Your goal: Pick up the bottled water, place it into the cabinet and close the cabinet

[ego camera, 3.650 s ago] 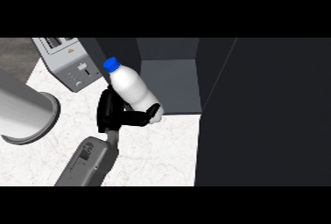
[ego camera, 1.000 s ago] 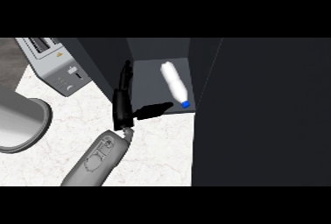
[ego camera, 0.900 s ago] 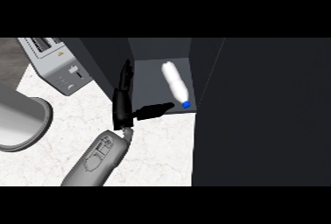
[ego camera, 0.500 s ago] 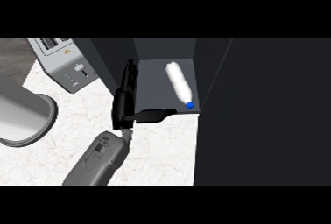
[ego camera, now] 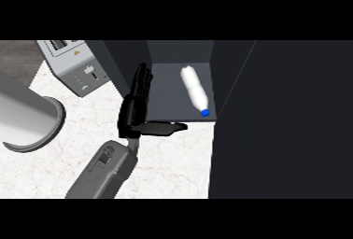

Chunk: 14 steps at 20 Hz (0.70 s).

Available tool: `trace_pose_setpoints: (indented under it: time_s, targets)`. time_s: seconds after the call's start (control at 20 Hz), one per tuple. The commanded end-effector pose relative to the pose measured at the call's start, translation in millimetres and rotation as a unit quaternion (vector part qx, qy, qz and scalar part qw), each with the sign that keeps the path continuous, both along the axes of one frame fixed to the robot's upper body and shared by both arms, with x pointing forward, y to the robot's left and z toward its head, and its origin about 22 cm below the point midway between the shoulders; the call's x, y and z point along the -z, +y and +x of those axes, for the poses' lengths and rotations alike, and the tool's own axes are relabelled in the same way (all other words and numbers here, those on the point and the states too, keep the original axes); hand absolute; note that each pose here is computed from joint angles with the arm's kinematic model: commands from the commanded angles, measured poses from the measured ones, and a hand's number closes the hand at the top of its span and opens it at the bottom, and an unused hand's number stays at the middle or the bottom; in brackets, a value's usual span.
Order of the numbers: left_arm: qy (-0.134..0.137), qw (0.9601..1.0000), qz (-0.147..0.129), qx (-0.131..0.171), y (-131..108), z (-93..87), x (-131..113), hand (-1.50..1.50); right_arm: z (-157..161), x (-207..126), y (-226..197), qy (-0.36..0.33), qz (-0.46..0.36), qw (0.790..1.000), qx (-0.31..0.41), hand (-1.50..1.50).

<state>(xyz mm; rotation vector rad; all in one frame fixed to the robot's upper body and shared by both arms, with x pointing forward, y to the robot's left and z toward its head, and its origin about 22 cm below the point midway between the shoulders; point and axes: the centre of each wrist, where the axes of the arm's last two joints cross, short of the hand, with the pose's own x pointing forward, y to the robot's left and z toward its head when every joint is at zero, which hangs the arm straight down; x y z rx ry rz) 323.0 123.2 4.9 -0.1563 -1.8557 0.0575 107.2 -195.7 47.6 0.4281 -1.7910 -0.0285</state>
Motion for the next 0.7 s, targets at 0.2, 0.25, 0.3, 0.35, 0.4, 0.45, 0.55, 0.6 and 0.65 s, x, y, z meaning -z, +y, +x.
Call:
trace_pose_setpoints:
  time_s: [0.2,0.25,0.3,0.35,0.4,0.45,0.55,0.6,0.65]
  targets:
    - [-0.046,0.9986,-0.023,0.008,32.1,-21.9,-36.5,-1.50,0.6,0.7,13.2,0.007,0.003,1.000,0.012,-1.50]
    - [-0.036,0.9989,-0.029,0.006,32.0,-6.6,-50.6,-1.50,-4.8,-2.7,2.4,0.006,0.004,1.000,0.007,-1.50]
    - [-0.043,0.9981,-0.036,0.028,33.7,-21.9,-54.1,-1.50,8.4,-0.3,-10.6,0.014,-0.011,1.000,0.001,-1.50]
    - [-0.048,0.9982,-0.030,0.020,41.8,-34.2,-45.3,-1.50,-1.5,-10.6,1.1,0.001,-0.003,1.000,0.009,-1.50]
    - [-0.050,0.9976,-0.046,0.014,36.7,-19.3,-42.8,-1.50,-7.0,-8.0,-3.7,0.004,0.006,1.000,0.004,-1.50]
    - [-0.049,0.9976,-0.047,0.016,43.2,-26.9,-47.0,-1.50,-11.9,-5.0,-0.2,0.010,-0.006,1.000,-0.002,-1.50]
    - [-0.049,0.9966,-0.057,0.032,18.4,-56.6,-62.4,-1.50,5.4,-10.2,2.4,0.003,-0.003,1.000,-0.001,-1.50]
    - [-0.055,0.9966,-0.056,0.024,27.2,-61.2,-59.9,-1.50,-5.9,-1.7,16.4,0.012,-0.009,1.000,0.006,-1.50]
    - [-0.047,0.9963,-0.067,0.027,24.0,-72.0,-60.7,-1.50,-16.3,0.6,6.2,0.013,-0.004,1.000,-0.003,-1.50]
